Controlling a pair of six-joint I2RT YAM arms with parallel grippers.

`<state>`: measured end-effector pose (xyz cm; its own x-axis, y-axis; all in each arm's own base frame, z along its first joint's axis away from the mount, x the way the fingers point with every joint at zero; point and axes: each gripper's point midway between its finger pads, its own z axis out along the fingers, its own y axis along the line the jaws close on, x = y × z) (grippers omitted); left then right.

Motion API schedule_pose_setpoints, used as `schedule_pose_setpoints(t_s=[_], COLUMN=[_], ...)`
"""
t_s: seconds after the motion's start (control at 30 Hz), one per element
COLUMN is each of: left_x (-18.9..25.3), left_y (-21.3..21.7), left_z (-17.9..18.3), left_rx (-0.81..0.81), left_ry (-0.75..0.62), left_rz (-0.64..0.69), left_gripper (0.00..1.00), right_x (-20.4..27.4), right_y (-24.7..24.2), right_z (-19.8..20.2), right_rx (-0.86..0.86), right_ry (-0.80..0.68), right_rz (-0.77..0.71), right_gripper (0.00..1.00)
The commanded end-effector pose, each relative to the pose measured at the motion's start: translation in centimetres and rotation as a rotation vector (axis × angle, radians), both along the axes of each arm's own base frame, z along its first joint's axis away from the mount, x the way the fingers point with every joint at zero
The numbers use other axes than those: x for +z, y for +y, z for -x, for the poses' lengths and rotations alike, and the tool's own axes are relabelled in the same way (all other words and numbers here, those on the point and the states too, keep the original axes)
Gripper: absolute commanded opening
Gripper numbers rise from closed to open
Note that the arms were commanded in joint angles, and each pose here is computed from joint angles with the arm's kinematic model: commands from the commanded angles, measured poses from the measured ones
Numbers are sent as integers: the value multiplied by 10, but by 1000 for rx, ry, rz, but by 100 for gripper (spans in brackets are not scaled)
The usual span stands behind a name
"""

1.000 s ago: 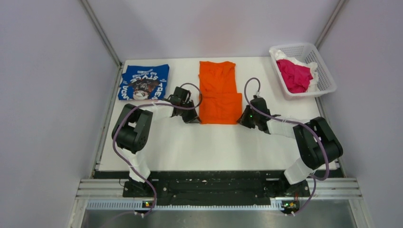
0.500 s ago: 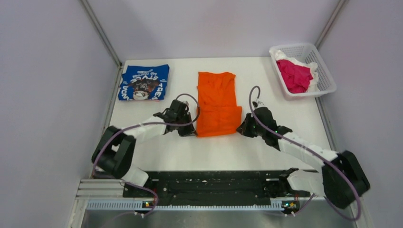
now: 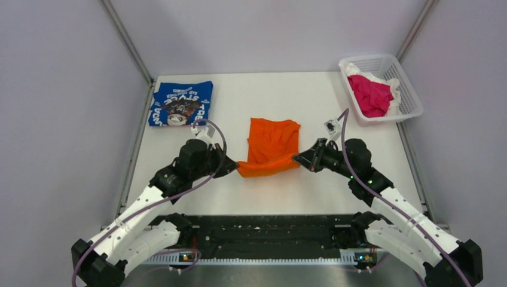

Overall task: Fold and stack the t-shirts
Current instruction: Fold the long partially folded tshirt into a neat square

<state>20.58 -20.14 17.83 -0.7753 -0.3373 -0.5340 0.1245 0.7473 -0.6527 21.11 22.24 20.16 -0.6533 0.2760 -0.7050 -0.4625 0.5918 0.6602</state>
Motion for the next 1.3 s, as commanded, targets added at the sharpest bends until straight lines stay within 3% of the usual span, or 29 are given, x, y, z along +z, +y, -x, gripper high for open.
schedule_pose_setpoints(t_s=[0.0, 0.17, 0.43, 0.63, 1.27], left_x=[10, 18, 37, 22, 9], left_y=[10, 22, 29, 23, 14], left_z=[-3, -19, -40, -65, -192], left_rx=[72, 178, 254, 269, 267], left_ry=[-43, -93, -170, -139, -97], left_rz=[19, 5, -12, -87, -135], left_gripper=[0, 0, 0, 0, 0], right_x=[47, 43, 9, -2, -14], right_y=[14, 10, -2, -16, -35], right_z=[0, -19, -51, -65, -141], right_rx=[65, -13, -64, -158, -272], right_ry=[-149, -177, -56, -39, 22], right_rz=[-118, -138, -225, -168, -138], right_gripper=[0, 0, 0, 0, 0])
